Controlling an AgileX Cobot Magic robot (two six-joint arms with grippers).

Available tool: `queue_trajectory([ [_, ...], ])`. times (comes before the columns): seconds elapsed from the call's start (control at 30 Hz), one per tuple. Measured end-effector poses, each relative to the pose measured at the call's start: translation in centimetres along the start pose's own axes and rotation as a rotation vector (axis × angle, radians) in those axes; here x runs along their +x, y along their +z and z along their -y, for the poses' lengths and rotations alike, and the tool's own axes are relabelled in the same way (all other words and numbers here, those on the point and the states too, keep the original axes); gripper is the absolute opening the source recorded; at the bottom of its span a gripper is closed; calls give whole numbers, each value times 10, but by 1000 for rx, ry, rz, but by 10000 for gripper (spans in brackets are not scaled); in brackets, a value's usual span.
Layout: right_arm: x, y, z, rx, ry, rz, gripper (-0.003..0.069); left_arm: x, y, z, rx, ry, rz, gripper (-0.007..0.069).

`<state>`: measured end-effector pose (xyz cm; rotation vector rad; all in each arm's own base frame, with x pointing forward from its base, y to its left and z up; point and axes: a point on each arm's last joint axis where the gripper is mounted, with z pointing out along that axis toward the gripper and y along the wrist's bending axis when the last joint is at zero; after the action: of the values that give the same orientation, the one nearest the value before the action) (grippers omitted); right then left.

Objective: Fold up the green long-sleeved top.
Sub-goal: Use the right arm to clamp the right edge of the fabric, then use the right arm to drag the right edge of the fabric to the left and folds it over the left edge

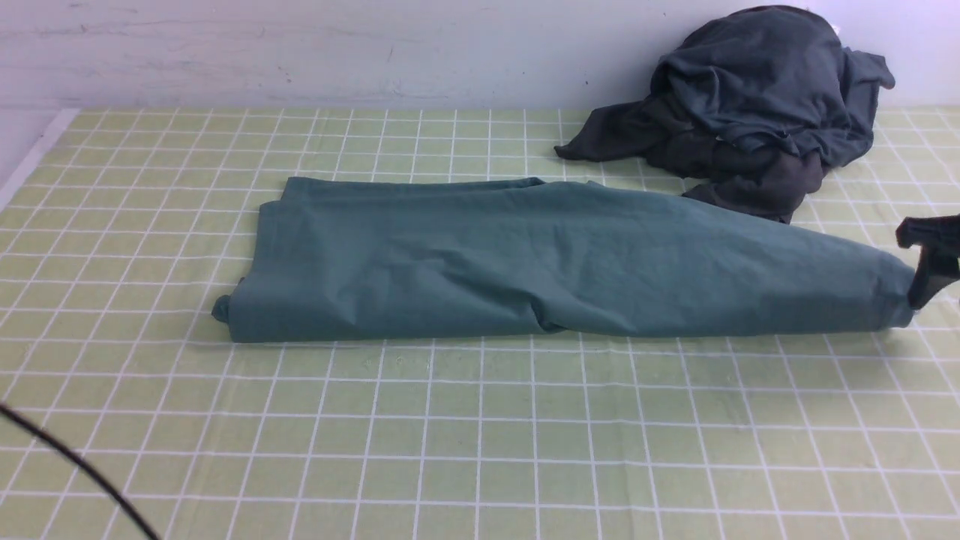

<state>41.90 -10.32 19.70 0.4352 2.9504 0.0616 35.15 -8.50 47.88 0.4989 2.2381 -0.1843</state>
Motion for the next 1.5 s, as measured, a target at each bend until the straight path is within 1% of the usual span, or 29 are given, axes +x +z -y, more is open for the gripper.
queue_trajectory([
  [0.07,-2,2,-4,-14,2,27,461,29,-11,8,30,8,-84,7],
  [0.17,-2,2,-6,-25,4,36,511,63,-22,15,39,3,-160,-3],
  [0.23,-3,3,-8,-41,11,42,526,79,-29,19,40,-2,-171,-3],
  [0.3,-5,10,-10,-62,20,47,532,104,-37,24,36,-11,-169,-3],
  [0.4,-6,33,-13,-85,31,14,532,132,-53,31,26,-15,-143,-3],
  [0.43,-6,35,-13,-86,32,13,532,134,-51,31,28,-17,-151,-3],
  [0.47,-6,46,-14,-91,37,-9,517,150,-61,34,18,-13,-148,-3],
  [0.53,-7,46,-15,-102,30,1,480,169,-68,37,1,-9,-160,-3],
  [0.63,-8,46,-17,-122,4,5,372,190,-76,38,-36,-21,-178,-3],
  [0.67,-8,47,-18,-133,-12,-7,289,203,-80,39,-60,-30,-199,-3],
  [0.7,-8,46,-20,-139,-28,-14,237,211,-84,39,-77,-45,-202,-3],
  [0.77,-10,41,-20,-141,-61,-29,107,231,-90,40,-115,-70,-210,-3],
  [0.8,-12,33,-20,-129,-85,-30,60,241,-93,40,-145,-88,-214,-3],
  [0.83,-14,26,-19,-113,-101,-22,36,253,-95,40,-168,-102,-219,-3],
  [0.87,-15,24,-19,-108,-106,-20,33,253,-95,40,-168,-102,-219,-3],
  [0.93,-24,-6,-15,-22,-147,43,20,281,-97,40,-225,-128,-234,-3],
  [1.0,-32,-40,-12,62,-143,133,18,305,-95,40,-266,-144,-252,-3],
  [1.07,-34,-71,-13,99,-129,216,18,325,-89,40,-291,-151,-267,-3],
  [1.1,-35,-96,-17,110,-131,279,18,337,-84,41,-300,-157,-253,-3],
  [1.13,-34,-116,-24,106,-141,331,18,345,-81,42,-302,-165,-229,-3],
  [1.17,-32,-141,-40,81,-165,400,18,351,-79,43,-303,-177,-175,-3],
  [1.2,-30,-151,-49,64,-180,427,18,353,-77,44,-298,-185,-126,-3],
  [1.23,-27,-162,-67,31,-209,459,18,355,-76,45,-294,-189,-97,-3],
  [1.3,-16,-183,-114,-82,-286,516,18,355,-77,46,-291,-197,31,-3],
  [1.33,-13,-185,-124,-105,-305,520,18,355,-77,47,-291,-198,33,-3],
  [1.37,-6,-188,-145,-153,-344,522,18,356,-78,47,-289,-197,68,-3],
  [1.43,23,-182,-216,-288,-481,477,18,356,-82,48,-289,-197,118,-3],
  [1.47,33,-177,-238,-320,-524,456,18,356,-82,48,-289,-198,128,-3],
  [1.5,38,-174,-247,-331,-544,448,18,356,-83,48,-289,-199,129,-3],
])
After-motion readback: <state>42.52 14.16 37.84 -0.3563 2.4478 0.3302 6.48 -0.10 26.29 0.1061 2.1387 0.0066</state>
